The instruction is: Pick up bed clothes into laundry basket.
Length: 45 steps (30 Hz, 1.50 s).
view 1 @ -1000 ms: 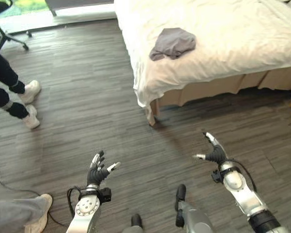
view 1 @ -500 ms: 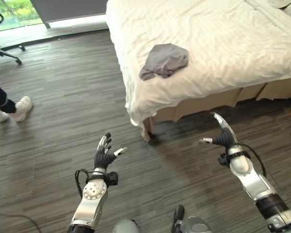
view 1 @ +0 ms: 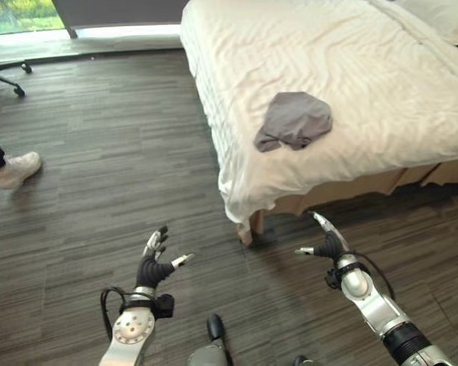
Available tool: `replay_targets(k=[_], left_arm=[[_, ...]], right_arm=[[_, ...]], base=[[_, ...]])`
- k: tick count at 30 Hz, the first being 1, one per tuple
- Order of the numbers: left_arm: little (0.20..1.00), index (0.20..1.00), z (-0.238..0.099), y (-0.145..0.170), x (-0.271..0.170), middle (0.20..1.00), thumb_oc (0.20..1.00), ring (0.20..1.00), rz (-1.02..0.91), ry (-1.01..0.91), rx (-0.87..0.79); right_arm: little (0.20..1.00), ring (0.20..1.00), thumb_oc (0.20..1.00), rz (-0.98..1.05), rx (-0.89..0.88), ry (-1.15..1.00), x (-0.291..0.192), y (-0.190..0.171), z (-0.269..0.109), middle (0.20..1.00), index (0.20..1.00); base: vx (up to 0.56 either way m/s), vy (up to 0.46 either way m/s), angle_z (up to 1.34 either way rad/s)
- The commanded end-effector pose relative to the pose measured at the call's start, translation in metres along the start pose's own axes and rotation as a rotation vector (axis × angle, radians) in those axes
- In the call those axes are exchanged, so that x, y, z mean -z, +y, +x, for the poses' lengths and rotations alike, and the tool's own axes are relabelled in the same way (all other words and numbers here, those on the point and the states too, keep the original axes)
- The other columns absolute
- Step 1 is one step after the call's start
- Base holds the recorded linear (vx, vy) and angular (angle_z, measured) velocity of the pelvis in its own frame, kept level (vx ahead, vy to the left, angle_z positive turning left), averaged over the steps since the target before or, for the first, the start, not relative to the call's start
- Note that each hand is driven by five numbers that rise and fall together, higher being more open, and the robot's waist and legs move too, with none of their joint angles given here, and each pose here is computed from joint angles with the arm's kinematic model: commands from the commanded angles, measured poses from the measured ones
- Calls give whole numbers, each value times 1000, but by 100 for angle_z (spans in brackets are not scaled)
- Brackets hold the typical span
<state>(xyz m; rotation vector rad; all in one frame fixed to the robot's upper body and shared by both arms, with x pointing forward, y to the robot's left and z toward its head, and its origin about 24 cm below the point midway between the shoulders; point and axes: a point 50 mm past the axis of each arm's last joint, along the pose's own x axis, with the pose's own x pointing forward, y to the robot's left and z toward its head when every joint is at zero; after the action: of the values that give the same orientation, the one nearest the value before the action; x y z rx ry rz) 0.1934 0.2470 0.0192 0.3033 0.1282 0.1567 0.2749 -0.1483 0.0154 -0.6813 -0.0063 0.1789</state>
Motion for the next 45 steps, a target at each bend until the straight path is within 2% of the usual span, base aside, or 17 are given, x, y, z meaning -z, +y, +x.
replay_targets(k=[1,10,11,13,19,22,25,30,37,40,45], left_arm=[[1000,1000,7,2,-22,1000,1000,1000,52,-126,4],[1000,1000,3,11,-20,1000,1000,1000,86,-125,39],[1000,1000,28,18,-21,1000,1000,1000,65,-123,-50],[1000,1000,29,16,-27,1000,1000,1000,81,-155,-40],[1000,1000,38,11,-38,1000,1000,1000,-42,-206,-86],[1000,1000,44,4,-46,1000,1000,1000,-87,-236,-90],[1000,1000,43,3,-47,1000,1000,1000,-88,-246,-101],[1000,1000,40,11,-32,1000,1000,1000,-36,-175,-122],[1000,1000,42,4,-29,1000,1000,1000,-3,-163,-39],[1000,1000,44,3,-32,1000,1000,1000,5,-175,1],[1000,1000,51,5,-39,1000,1000,1000,30,-203,37]], right_arm=[[1000,1000,1000,-3,81,-131,-30,-22,26,1000,1000],[1000,1000,1000,-79,95,-166,-39,-33,37,1000,1000],[1000,1000,1000,-71,85,-171,-45,-27,42,1000,1000],[1000,1000,1000,-123,116,-198,-52,-31,45,1000,1000],[1000,1000,1000,-204,168,-252,-64,-49,50,1000,1000],[1000,1000,1000,-279,291,-315,-83,-75,58,1000,1000],[1000,1000,1000,-362,337,-419,-113,-85,66,1000,1000],[1000,1000,1000,-439,304,-525,-150,-69,78,1000,1000],[1000,1000,1000,-538,261,-496,-150,-58,90,1000,1000],[1000,1000,1000,-626,279,-390,-134,-73,102,1000,1000],[1000,1000,1000,-766,353,-261,-136,-123,122,1000,1000]], base=[[180,101,4],[206,-9,15],[324,-12,4],[322,-36,26],[242,-127,27],[160,-177,-3],[177,18,-22],[225,199,-24],[96,67,1],[82,30,15],[39,-1,8]])
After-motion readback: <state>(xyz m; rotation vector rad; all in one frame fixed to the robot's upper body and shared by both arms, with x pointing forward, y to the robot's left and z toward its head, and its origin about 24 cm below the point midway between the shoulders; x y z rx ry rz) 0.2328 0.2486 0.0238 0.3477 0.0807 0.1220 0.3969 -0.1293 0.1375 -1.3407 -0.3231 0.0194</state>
